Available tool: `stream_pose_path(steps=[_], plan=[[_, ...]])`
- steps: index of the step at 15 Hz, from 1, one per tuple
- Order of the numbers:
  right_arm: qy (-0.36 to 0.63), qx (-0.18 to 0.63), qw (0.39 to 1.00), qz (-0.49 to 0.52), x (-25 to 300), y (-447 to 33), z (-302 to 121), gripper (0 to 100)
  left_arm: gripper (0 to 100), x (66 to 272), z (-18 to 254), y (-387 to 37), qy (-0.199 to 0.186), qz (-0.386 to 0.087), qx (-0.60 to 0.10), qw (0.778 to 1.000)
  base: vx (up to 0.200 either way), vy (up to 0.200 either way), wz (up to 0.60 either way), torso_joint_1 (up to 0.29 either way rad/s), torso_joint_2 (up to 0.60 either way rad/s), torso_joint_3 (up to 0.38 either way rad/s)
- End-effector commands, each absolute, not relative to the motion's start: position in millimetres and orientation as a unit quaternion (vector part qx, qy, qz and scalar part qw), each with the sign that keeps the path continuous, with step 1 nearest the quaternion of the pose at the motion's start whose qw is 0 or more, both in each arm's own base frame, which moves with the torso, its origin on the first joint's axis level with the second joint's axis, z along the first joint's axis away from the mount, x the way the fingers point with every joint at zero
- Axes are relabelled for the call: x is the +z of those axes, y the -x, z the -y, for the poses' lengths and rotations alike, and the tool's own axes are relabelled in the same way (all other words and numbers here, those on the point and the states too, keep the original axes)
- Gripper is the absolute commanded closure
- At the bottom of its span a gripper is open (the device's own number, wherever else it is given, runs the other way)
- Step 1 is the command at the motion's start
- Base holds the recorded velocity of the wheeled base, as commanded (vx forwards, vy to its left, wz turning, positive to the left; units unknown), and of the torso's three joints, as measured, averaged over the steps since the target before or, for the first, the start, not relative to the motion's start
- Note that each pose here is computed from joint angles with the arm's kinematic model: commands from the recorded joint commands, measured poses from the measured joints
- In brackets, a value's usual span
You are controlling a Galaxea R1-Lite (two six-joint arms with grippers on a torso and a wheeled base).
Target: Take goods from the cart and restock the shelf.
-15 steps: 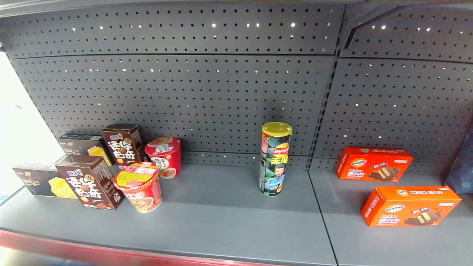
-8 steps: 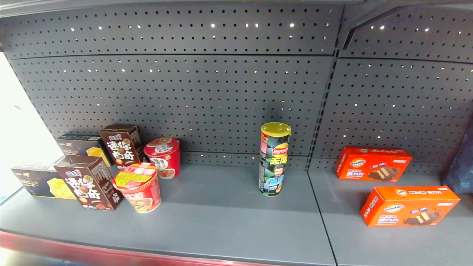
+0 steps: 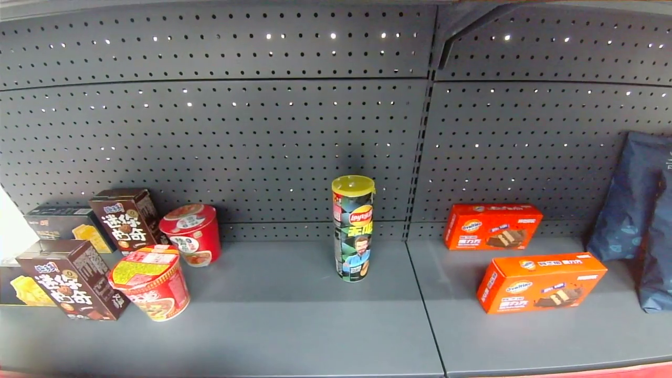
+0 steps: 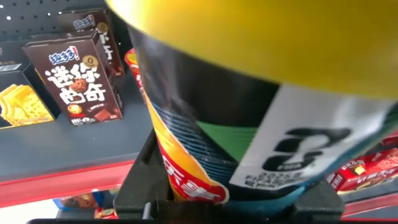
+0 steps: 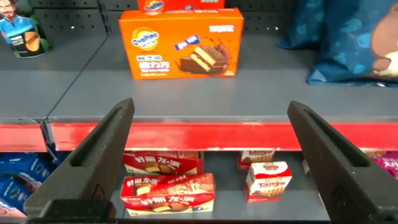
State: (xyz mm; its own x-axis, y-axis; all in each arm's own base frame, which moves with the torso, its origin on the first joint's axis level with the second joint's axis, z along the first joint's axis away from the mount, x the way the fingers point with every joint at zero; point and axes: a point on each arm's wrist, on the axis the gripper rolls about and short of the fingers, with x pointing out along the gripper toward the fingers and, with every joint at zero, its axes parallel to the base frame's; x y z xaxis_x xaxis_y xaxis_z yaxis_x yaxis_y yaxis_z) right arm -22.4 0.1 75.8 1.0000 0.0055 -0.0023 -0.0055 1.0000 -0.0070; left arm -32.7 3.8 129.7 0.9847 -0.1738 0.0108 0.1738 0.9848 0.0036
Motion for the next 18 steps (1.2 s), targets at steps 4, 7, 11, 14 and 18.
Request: stream_pose_path(steps=[4, 7, 11, 14, 18], plan=[[0.005, 0.003, 1.0, -0.002, 76, 22, 0, 0, 100, 128, -4, 32, -0.002, 0.0, -0.087, 0.996, 0.0, 0.0, 0.15, 0.001, 0.0, 0.001], [0.004, 0.003, 1.0, -0.002, 76, 22, 0, 0, 100, 128, -4, 32, -0.001, 0.001, -0.087, 0.996, 0.0, 0.0, 0.2, 0.002, 0.0, 0.001], [0.005, 0.003, 1.0, -0.002, 76, 22, 0, 0, 100, 128, -4, 32, -0.001, 0.001, -0.087, 0.996, 0.0, 0.0, 0.0, 0.0, 0.0, 0.0], [0.005, 0.003, 1.0, -0.002, 76, 22, 0, 0, 100, 128, -4, 32, -0.002, 0.0, -0.087, 0.996, 0.0, 0.0, 0.0, 0.0, 0.0, 0.0], [0.004, 0.003, 1.0, -0.002, 76, 22, 0, 0, 100, 138, -4, 35, -0.001, 0.018, -0.08, 0.997, 0.0, 0.0, 0.0, 0.0, 0.0, 0.0]])
